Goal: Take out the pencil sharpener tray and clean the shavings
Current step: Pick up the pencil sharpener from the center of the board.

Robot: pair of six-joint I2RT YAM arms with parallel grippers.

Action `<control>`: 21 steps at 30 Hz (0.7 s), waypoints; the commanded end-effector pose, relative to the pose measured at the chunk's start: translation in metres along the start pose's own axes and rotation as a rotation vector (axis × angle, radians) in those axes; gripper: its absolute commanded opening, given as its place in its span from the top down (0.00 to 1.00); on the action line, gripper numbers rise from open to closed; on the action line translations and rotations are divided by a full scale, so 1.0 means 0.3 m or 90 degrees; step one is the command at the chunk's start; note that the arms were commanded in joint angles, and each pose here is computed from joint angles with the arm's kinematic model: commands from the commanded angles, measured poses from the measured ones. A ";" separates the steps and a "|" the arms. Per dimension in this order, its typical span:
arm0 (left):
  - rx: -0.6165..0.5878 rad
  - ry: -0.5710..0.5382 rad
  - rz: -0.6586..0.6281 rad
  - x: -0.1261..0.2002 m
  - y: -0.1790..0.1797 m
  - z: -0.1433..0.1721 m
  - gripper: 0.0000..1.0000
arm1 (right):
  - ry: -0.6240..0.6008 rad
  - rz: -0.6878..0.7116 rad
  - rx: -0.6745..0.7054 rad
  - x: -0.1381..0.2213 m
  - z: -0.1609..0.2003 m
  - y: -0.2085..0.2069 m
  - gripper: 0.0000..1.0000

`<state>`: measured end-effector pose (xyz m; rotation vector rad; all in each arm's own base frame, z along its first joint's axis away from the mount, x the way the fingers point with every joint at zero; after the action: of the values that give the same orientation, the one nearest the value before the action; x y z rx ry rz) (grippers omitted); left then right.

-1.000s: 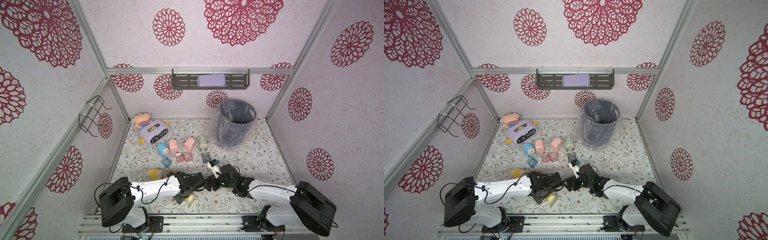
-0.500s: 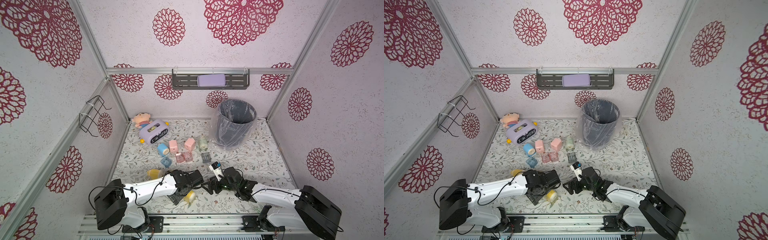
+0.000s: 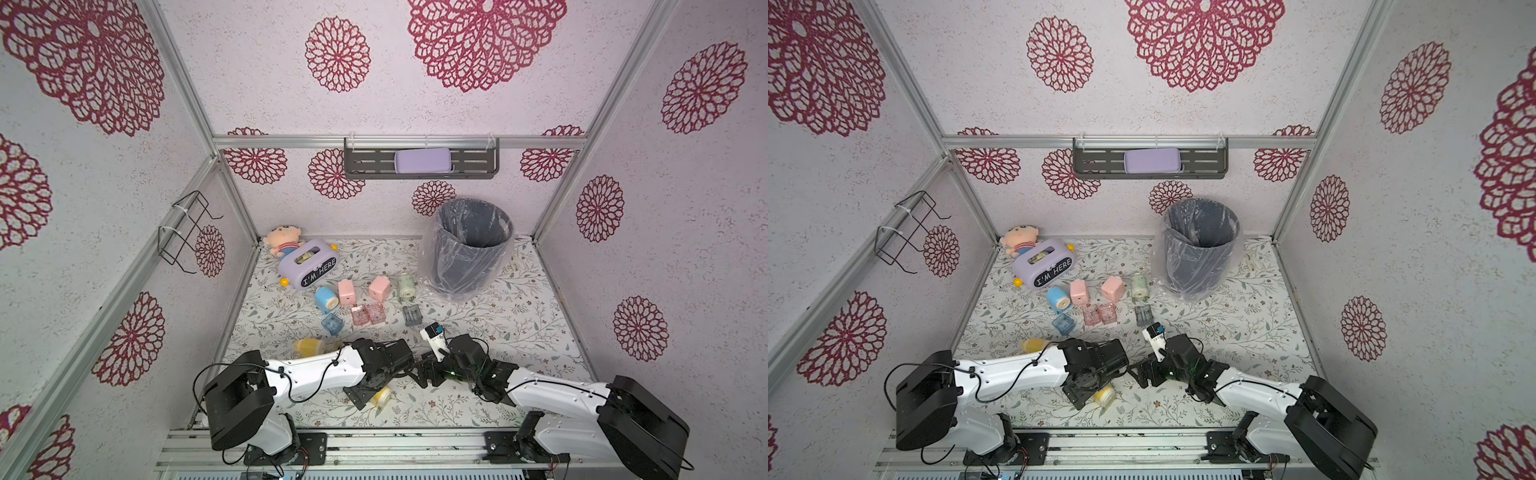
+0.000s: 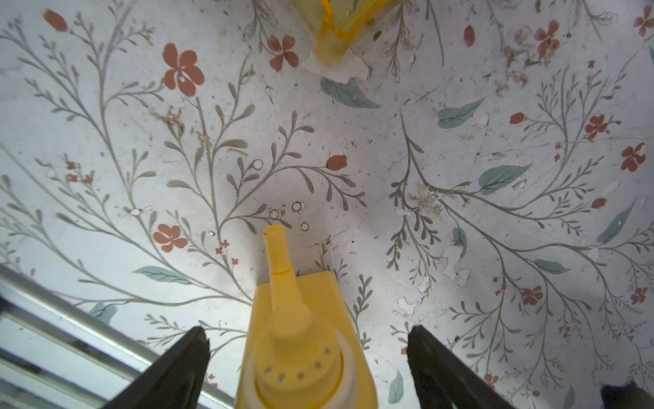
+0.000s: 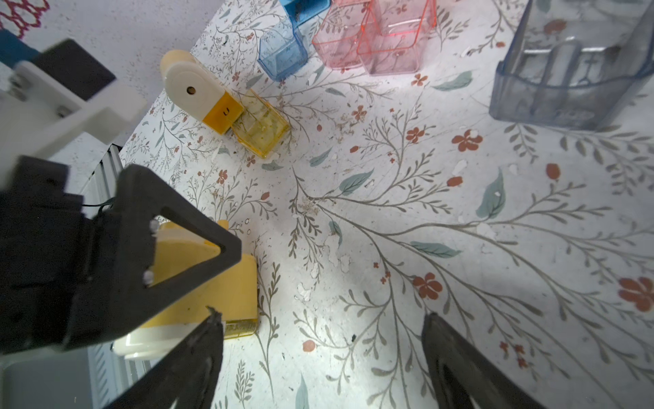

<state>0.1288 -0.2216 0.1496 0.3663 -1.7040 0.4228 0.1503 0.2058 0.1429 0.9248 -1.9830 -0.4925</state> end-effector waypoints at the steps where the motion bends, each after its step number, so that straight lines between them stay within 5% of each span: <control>1: 0.484 0.067 -0.009 0.005 -0.019 0.022 0.27 | -0.022 0.001 0.027 0.029 -0.005 0.009 0.08; 11: 0.470 0.076 0.007 0.026 -0.050 0.015 0.64 | -0.044 -0.011 0.055 0.066 0.013 0.007 0.01; 21: 0.482 0.032 0.061 0.200 0.017 -0.134 0.71 | -0.193 -0.050 0.159 0.138 0.051 0.051 0.01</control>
<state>0.1489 -0.2102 0.1917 0.3768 -1.7272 0.5727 0.1144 0.1847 0.1513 1.1052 -2.1560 -0.4272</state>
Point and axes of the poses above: each gripper's point midway between its finger pads, its own x axis back along the fingers, its own y axis along the line the jaws close on, z = x × y, the point moved 10 cm from there along x, back along the fingers, and after that the axes turned 15 degrees about -x, right-handed, at the moved point
